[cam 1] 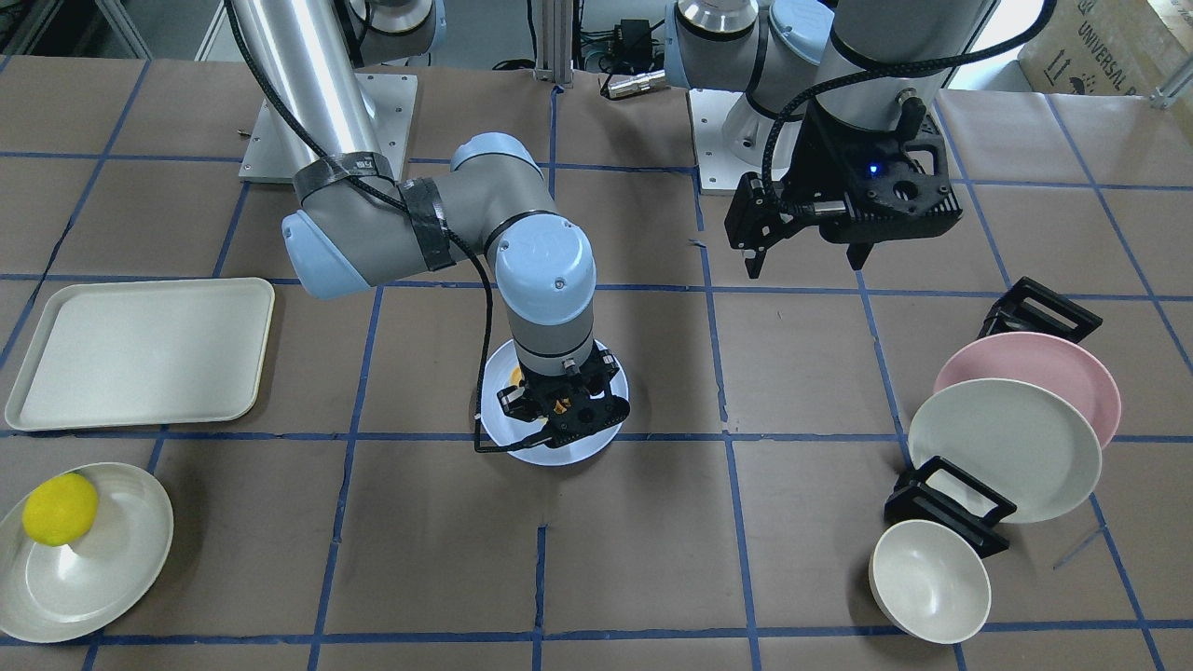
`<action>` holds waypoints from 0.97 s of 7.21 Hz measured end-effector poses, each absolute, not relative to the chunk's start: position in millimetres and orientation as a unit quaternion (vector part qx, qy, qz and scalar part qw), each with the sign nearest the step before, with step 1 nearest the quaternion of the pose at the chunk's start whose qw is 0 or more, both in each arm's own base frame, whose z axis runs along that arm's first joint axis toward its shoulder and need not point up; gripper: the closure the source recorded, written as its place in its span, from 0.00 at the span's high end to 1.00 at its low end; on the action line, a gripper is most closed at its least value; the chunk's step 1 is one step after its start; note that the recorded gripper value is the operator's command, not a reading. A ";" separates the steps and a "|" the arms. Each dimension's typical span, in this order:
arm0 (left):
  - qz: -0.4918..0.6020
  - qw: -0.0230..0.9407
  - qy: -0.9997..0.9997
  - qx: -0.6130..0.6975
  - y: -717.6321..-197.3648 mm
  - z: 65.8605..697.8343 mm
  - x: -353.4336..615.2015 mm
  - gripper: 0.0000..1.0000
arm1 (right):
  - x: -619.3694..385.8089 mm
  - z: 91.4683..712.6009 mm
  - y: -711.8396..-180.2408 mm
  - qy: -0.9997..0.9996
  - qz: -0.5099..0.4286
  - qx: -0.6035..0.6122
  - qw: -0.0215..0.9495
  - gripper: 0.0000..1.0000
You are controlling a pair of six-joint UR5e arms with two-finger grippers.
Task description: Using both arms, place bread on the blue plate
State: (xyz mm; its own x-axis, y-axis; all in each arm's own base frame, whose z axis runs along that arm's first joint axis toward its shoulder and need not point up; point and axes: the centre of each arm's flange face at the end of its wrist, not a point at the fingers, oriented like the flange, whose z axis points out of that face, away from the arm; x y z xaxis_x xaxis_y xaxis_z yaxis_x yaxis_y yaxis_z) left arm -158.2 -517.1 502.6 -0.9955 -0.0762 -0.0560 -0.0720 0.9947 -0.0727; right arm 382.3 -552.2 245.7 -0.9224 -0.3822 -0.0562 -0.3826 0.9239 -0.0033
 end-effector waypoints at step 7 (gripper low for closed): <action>-0.040 0.017 0.998 -0.034 -518.1 507.4 -156.3 1.00 | 305.2 364.9 -563.0 0.988 -0.066 -0.139 0.018 1.00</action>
